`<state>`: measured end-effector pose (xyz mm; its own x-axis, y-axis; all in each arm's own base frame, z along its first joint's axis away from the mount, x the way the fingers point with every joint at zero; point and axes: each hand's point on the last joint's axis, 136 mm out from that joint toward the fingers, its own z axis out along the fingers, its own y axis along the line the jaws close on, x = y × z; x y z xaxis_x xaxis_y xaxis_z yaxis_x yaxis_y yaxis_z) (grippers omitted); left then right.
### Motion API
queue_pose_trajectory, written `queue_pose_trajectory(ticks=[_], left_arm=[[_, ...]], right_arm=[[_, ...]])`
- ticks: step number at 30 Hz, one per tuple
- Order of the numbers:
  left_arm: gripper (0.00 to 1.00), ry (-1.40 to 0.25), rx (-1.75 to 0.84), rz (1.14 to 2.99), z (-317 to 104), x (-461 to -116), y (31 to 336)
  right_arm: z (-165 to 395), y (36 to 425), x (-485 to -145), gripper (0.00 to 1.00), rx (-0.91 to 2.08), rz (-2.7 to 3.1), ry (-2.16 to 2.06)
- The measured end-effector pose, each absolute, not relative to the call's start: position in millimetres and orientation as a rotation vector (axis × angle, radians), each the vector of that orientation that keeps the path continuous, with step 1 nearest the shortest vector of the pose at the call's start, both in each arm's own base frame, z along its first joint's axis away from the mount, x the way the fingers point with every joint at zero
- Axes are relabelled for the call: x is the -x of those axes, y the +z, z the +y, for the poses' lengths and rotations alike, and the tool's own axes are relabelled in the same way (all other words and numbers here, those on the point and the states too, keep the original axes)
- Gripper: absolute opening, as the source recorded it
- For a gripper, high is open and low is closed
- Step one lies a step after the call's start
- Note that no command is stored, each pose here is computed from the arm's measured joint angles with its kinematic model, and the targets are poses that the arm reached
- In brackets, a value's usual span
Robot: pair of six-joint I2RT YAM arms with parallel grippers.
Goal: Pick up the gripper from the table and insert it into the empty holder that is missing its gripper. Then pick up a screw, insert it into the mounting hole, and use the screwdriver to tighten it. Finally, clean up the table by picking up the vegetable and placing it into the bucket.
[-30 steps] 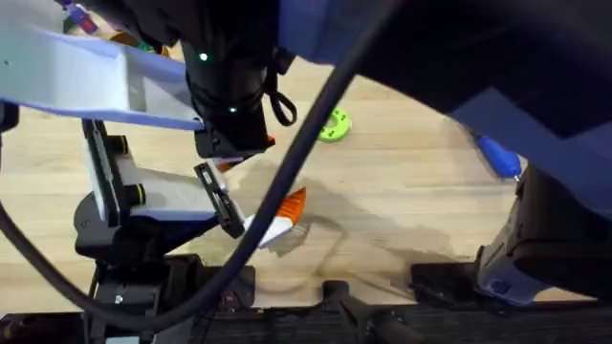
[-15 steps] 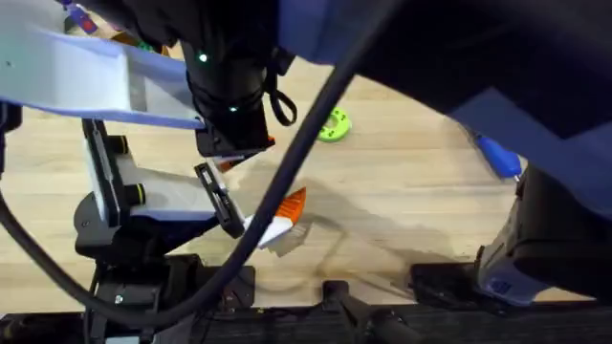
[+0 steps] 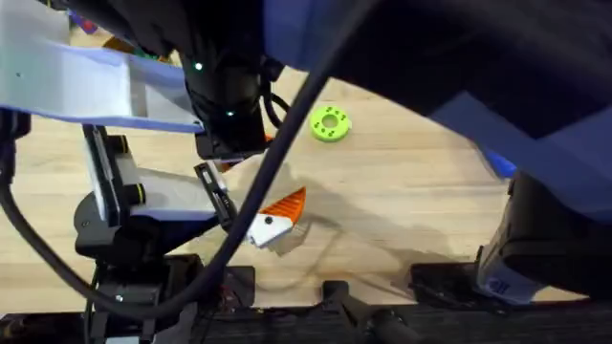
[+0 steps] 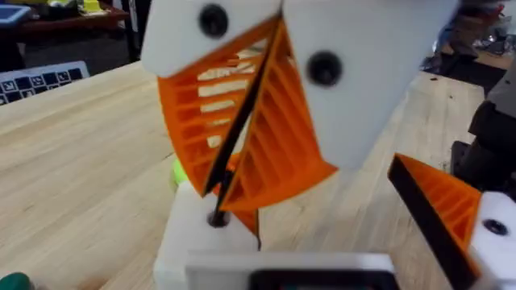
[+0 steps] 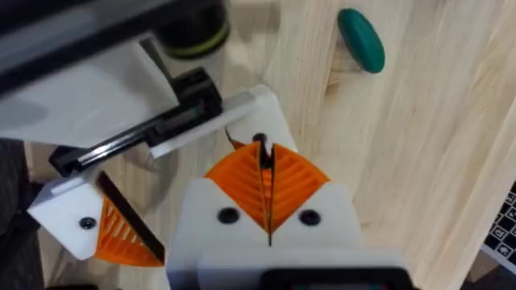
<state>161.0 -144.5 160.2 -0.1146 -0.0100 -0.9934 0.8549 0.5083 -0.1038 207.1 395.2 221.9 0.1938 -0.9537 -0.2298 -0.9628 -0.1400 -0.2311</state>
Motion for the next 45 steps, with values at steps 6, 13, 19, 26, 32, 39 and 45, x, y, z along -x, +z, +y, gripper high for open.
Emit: queue_pose_trajectory(ticks=[6, 13, 19, 26, 32, 39, 45], left_arm=[[0.988, -0.872, -0.764, 1.512, -144, -161, 160], [0.988, -0.872, -0.764, 1.511, -144, -161, 160], [0.988, -0.877, -0.758, 1.516, -144, -161, 160], [0.988, -0.887, -0.742, 1.526, -144, -162, 160], [0.988, -0.888, -0.742, 1.527, -144, -162, 160], [0.988, -0.887, -0.746, 1.524, -144, -162, 160], [0.988, -0.897, -0.736, 1.536, -144, -162, 159]], right_arm=[[397, 222, -205, 0.005, 2.154, 1.802, 0.040], [398, 223, -206, 0.005, 2.150, 1.799, 0.043], [399, 221, -206, 0.005, 2.151, 1.801, 0.041], [401, 219, -208, 0.005, 2.150, 1.801, 0.038], [404, 221, -209, 0.005, 2.133, 1.799, 0.045], [408, 212, -208, 0.005, 2.147, 1.808, 0.046], [409, 210, -208, 0.005, 2.135, 1.830, 0.049]])
